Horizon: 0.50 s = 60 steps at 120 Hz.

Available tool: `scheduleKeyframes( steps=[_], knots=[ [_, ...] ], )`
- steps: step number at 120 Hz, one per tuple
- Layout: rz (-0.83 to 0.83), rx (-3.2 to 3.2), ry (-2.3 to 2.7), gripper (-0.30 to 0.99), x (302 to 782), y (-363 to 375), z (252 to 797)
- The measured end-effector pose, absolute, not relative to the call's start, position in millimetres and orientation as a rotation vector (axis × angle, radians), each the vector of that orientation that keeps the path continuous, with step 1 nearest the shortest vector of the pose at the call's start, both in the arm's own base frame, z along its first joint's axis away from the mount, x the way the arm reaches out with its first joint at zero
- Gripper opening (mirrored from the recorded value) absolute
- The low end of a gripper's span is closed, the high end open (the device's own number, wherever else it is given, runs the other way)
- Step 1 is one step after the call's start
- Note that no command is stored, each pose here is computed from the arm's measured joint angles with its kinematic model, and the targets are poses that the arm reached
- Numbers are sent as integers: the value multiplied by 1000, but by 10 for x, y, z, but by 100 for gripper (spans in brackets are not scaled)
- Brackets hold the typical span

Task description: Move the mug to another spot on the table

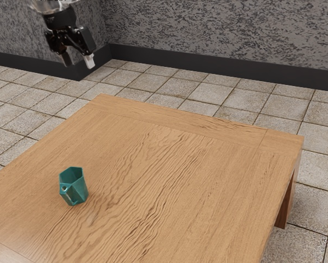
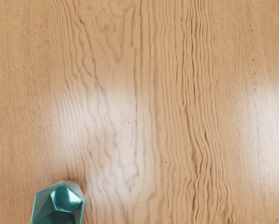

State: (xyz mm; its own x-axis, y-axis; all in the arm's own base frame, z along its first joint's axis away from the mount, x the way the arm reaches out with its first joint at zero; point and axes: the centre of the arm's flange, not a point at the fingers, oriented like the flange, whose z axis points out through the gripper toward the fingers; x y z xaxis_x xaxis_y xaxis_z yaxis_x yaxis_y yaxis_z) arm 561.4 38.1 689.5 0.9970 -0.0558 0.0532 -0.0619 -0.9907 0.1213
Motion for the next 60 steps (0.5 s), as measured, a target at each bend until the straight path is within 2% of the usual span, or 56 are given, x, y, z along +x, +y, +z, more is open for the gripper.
scheduleKeyframes(
  steps=[16, 24, 60],
  knots=[
    [84, 3044, -86, 67, 5542, 443, 6864],
    [47, 3046, -90, 67, 5375, 442, 6679],
    [-161, 3018, 91, 68, 5019, 986, 4967]
  ],
)
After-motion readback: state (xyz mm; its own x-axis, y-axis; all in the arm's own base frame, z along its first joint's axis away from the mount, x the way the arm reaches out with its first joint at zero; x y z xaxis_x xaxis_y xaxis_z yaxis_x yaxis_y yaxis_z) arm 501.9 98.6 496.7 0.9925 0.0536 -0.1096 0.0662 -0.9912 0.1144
